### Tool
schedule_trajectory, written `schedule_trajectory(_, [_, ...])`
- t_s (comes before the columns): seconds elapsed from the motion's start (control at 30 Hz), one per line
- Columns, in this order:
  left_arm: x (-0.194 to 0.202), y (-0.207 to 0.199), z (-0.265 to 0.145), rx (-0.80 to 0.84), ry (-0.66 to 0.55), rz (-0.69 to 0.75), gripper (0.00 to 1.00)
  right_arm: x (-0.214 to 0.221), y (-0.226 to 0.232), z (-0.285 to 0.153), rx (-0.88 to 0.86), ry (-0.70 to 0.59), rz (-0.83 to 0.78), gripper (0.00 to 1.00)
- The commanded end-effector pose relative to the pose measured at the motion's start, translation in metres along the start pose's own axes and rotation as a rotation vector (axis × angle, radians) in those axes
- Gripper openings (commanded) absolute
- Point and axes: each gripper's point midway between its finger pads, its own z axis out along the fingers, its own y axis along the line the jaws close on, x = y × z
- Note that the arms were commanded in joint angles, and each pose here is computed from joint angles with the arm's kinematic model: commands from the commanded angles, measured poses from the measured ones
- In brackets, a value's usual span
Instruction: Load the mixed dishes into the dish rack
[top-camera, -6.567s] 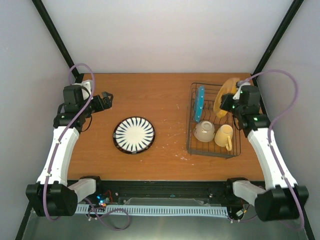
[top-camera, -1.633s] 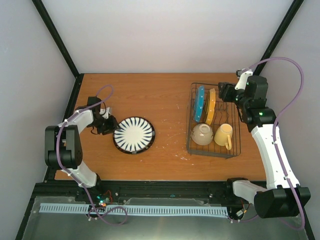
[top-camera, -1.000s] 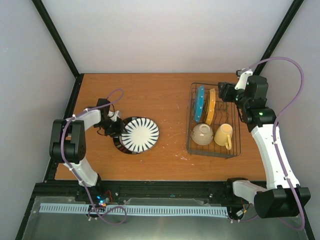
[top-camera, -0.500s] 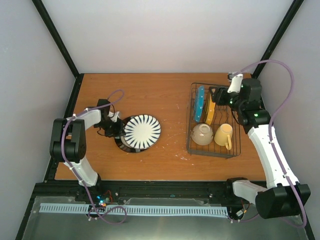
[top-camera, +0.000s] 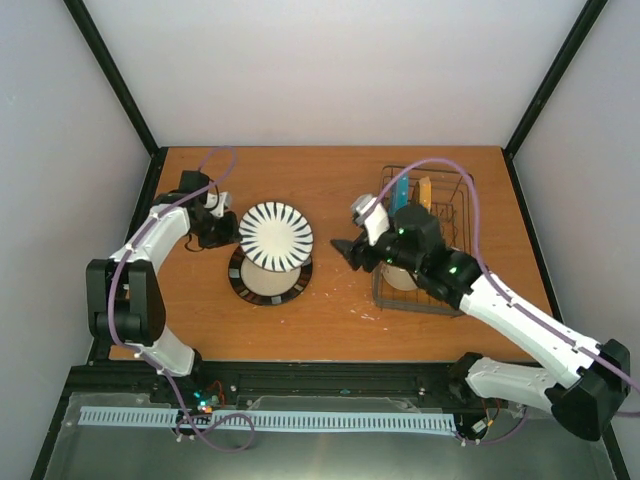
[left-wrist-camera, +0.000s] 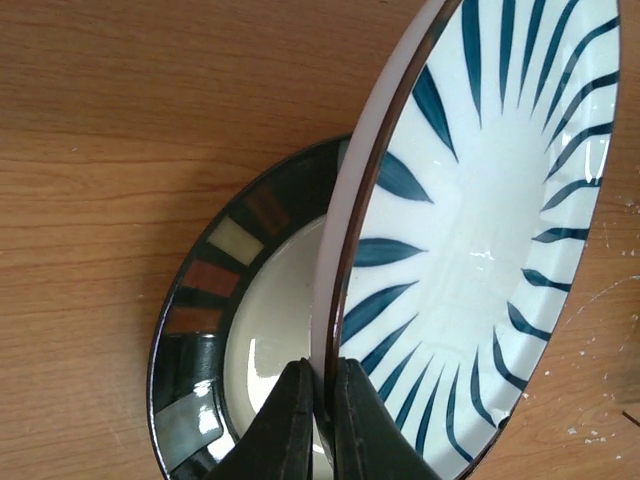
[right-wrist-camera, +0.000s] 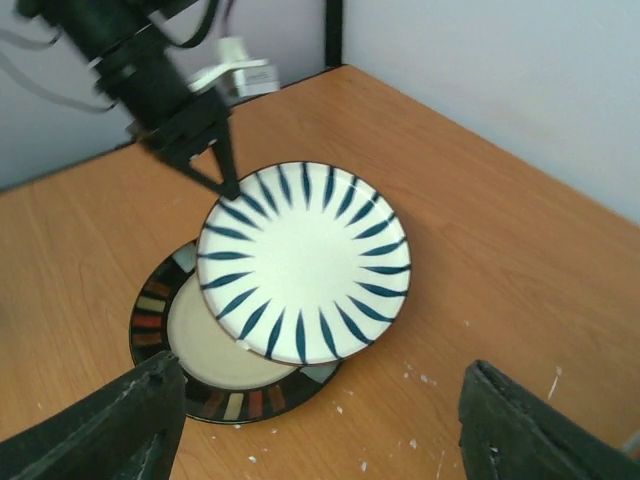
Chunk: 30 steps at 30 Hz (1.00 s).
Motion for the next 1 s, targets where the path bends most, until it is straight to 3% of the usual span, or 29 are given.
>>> schedule_trajectory(0.0, [-0.013, -0.021, -0.022, 0.069, -0.054, 0.012, 0.01, 0.001, 0.028, 0.012, 0.086, 0.002, -0.274, 0.75])
schedule_trajectory(0.17, [-0.008, -0.021, -0.019, 0.077, -0.044, 0.007, 0.01, 0.051, 0.072, 0.05, 0.167, 0.152, -0.56, 0.76])
schedule_trajectory(0.37, [-0.007, -0.027, -0.029, 0.096, -0.054, 0.01, 0.01, 0.08, 0.101, 0.086, 0.266, 0.171, -0.792, 0.76])
schedule_trajectory(0.6, [-0.009, -0.033, -0.039, 0.107, -0.071, 0.018, 0.01, 0.091, 0.12, 0.117, 0.287, 0.159, -0.886, 0.76])
schedule_trajectory(0.97, [-0.007, -0.039, -0.05, 0.118, -0.086, 0.039, 0.01, 0.11, 0.131, 0.16, 0.29, 0.173, -0.905, 0.77])
